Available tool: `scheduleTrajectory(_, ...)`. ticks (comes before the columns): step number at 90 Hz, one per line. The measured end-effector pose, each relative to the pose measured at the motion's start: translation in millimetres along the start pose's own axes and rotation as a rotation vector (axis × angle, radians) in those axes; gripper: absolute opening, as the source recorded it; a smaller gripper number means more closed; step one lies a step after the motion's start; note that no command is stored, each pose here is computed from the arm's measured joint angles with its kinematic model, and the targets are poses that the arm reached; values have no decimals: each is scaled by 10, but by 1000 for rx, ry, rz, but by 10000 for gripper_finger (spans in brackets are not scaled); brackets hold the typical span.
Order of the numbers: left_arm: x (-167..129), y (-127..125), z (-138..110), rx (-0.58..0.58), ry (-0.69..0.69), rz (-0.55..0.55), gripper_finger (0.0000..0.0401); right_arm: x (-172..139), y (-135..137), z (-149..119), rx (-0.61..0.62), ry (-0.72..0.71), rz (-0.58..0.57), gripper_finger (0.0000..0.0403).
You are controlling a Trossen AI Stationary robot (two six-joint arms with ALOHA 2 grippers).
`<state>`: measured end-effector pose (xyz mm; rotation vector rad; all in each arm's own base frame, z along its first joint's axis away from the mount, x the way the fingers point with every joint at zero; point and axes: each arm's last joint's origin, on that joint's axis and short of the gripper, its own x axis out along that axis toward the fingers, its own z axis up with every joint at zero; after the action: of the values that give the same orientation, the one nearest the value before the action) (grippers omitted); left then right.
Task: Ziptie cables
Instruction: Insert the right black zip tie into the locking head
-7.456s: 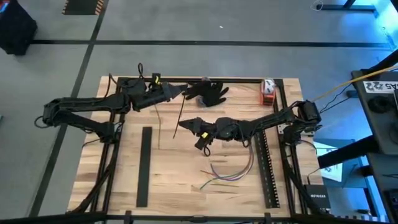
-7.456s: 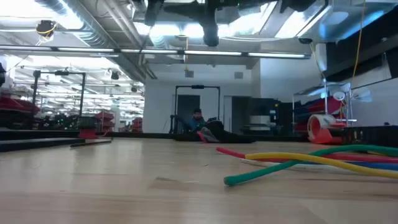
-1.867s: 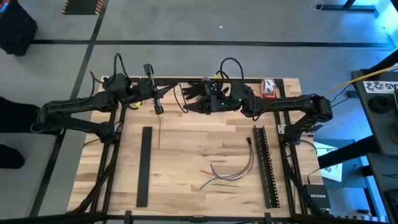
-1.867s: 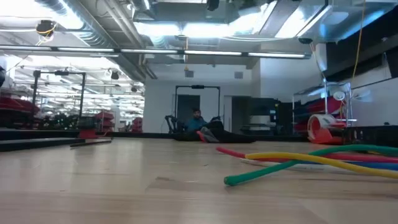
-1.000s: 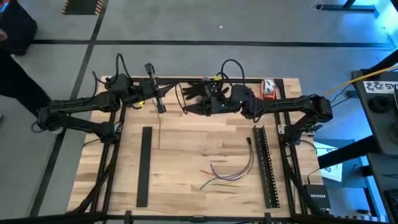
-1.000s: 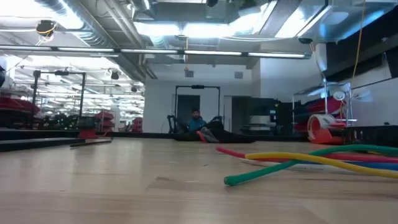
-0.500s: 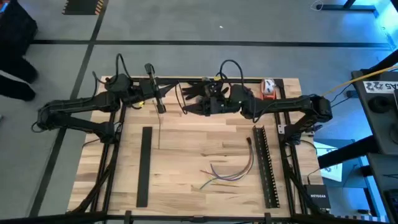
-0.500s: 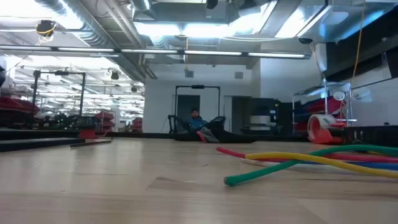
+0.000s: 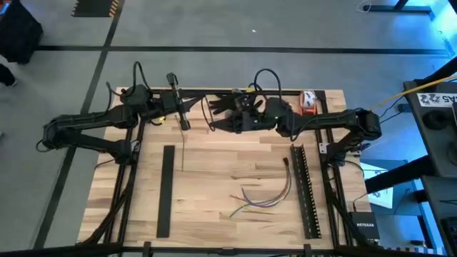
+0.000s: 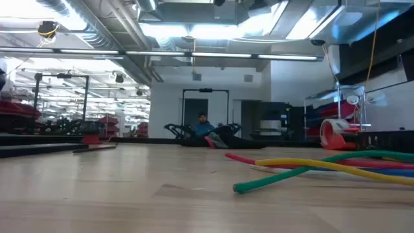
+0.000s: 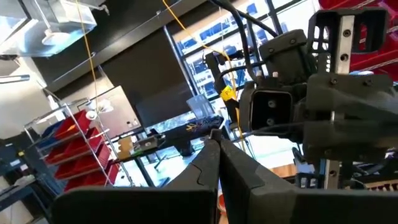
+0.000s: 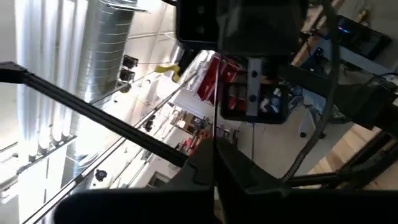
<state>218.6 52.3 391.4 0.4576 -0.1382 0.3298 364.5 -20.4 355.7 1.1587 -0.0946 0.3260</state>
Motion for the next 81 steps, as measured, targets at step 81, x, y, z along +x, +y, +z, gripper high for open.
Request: scheduleTrajectory(81, -2, -19, 19, -3, -13, -7, 0, 11, -7, -48, 1, 18, -18, 0)
